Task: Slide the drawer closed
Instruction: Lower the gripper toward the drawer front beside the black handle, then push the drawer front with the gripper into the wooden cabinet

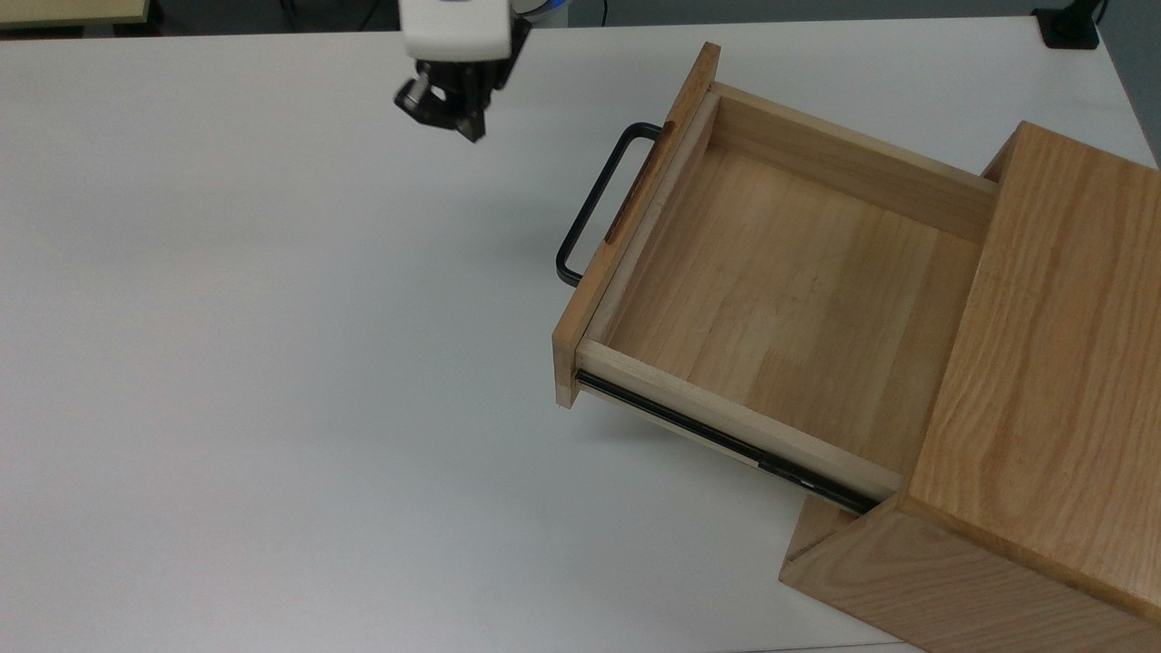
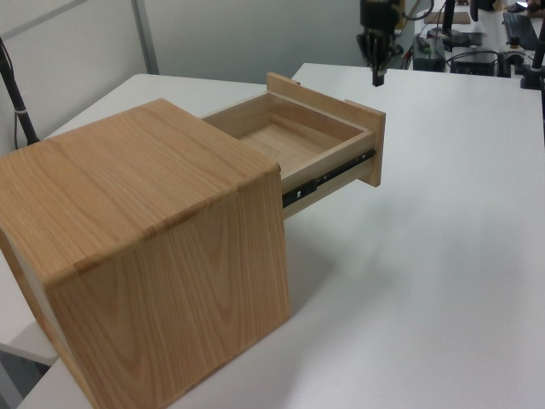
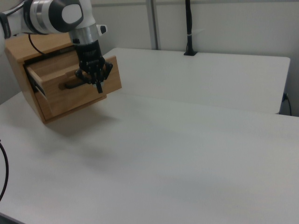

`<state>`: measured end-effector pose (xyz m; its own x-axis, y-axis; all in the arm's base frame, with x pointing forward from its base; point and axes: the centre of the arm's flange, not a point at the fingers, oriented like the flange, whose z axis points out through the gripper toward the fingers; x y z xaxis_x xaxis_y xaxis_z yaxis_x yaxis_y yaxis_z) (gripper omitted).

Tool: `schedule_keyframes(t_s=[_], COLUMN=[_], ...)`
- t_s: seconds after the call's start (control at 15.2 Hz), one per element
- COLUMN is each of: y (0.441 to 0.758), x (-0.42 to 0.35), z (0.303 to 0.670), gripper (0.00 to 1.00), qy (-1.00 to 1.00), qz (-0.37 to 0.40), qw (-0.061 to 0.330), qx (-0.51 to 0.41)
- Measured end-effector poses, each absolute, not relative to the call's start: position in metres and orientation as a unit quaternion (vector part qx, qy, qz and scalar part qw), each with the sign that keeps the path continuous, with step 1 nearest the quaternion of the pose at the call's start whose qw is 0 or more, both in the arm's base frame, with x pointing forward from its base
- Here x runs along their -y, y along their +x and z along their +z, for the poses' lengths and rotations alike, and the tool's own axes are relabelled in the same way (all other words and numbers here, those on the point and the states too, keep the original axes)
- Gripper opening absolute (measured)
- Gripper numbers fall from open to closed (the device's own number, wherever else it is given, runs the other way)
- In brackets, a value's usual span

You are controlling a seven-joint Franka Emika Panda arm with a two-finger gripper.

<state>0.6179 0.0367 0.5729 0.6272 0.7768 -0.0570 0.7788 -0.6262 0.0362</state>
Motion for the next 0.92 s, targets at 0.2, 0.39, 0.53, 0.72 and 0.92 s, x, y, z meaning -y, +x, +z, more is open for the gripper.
schedule_keyframes(t_s=[0.2, 0.39, 0.53, 0.72, 0.92], y=[0.631, 0.644, 0.651, 0.651, 0.654], x=[-0.055, -0.077, -0.101, -0.137, -0.180], z=[0.557, 0.543, 0.542, 0.546, 0.541], gripper=[0.00, 0.00, 0.00, 0.00, 0.00], qy=[0.895, 0.888, 0.881, 0.874, 0.872], qz=[-0.008, 0.008, 0.026, 0.045, 0.079], qw=[0.037, 0.047, 0.050, 0.051, 0.057], qx=[-0.444, -0.458, -0.469, -0.481, -0.479])
